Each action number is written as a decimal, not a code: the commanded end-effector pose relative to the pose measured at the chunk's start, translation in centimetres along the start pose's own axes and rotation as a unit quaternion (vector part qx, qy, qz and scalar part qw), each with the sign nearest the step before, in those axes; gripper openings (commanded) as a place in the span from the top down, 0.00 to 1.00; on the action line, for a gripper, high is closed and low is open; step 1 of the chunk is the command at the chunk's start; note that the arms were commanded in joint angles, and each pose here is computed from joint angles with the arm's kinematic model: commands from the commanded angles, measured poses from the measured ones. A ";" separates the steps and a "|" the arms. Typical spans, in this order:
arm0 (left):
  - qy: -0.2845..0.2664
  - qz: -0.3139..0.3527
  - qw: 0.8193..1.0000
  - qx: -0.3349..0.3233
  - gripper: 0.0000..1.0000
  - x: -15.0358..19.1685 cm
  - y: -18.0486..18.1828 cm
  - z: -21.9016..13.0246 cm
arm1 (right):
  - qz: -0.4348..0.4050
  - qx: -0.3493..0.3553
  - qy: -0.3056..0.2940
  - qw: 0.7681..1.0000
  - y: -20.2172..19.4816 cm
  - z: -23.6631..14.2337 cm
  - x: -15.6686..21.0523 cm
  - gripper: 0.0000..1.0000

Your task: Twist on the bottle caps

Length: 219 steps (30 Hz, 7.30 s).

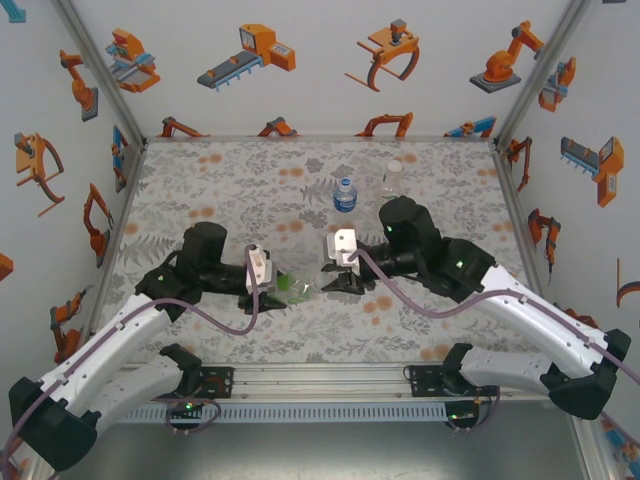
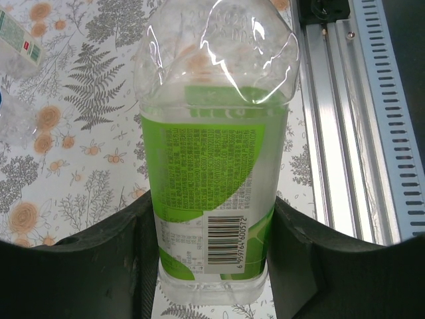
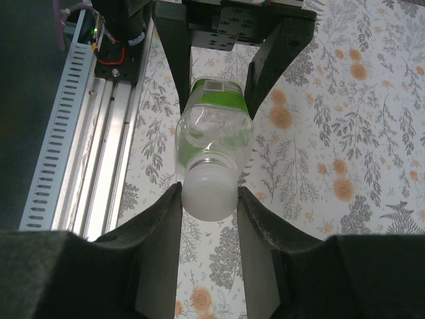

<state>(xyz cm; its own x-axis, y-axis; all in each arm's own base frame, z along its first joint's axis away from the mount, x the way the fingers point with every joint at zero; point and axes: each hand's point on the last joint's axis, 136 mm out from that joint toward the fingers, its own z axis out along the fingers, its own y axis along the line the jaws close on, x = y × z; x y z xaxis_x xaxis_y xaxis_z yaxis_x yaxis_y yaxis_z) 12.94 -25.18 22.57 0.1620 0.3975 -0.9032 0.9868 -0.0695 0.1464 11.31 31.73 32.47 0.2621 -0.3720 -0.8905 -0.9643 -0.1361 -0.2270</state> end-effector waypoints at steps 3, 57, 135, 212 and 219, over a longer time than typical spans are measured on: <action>-0.040 0.023 0.999 0.027 1.00 -1.9 -0.9 -0.3 | -0.045 -0.031 -0.006 0.998 1.5 0.4 0.7 1.00; 0.001 -0.002 1.000 -0.021 1.00 -0.8 1.3 -0.2 | 0.619 0.230 0.032 0.751 -6.5 1.1 5.8 1.00; 0.004 -0.042 0.999 -0.012 1.00 -1.0 1.9 0.0 | 0.645 0.214 0.088 0.728 -3.3 3.3 6.7 1.00; 0.017 -0.049 0.999 -0.003 1.00 -0.2 2.1 0.5 | 0.736 0.252 -0.059 0.625 -6.4 -1.0 5.0 0.60; 0.017 -0.050 0.999 -0.001 1.00 -0.2 2.1 0.5 | 0.727 0.259 -0.046 0.634 -6.5 -1.3 4.7 0.62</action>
<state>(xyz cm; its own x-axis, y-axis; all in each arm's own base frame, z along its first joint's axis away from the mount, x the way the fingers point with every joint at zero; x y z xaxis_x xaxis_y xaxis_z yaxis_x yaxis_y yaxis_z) 14.92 -25.59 21.41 0.0344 0.4646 -0.8848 0.9994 -0.0076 0.0349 18.68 29.69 29.05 -0.9028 0.3091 -0.2991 -0.0488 0.6172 0.7853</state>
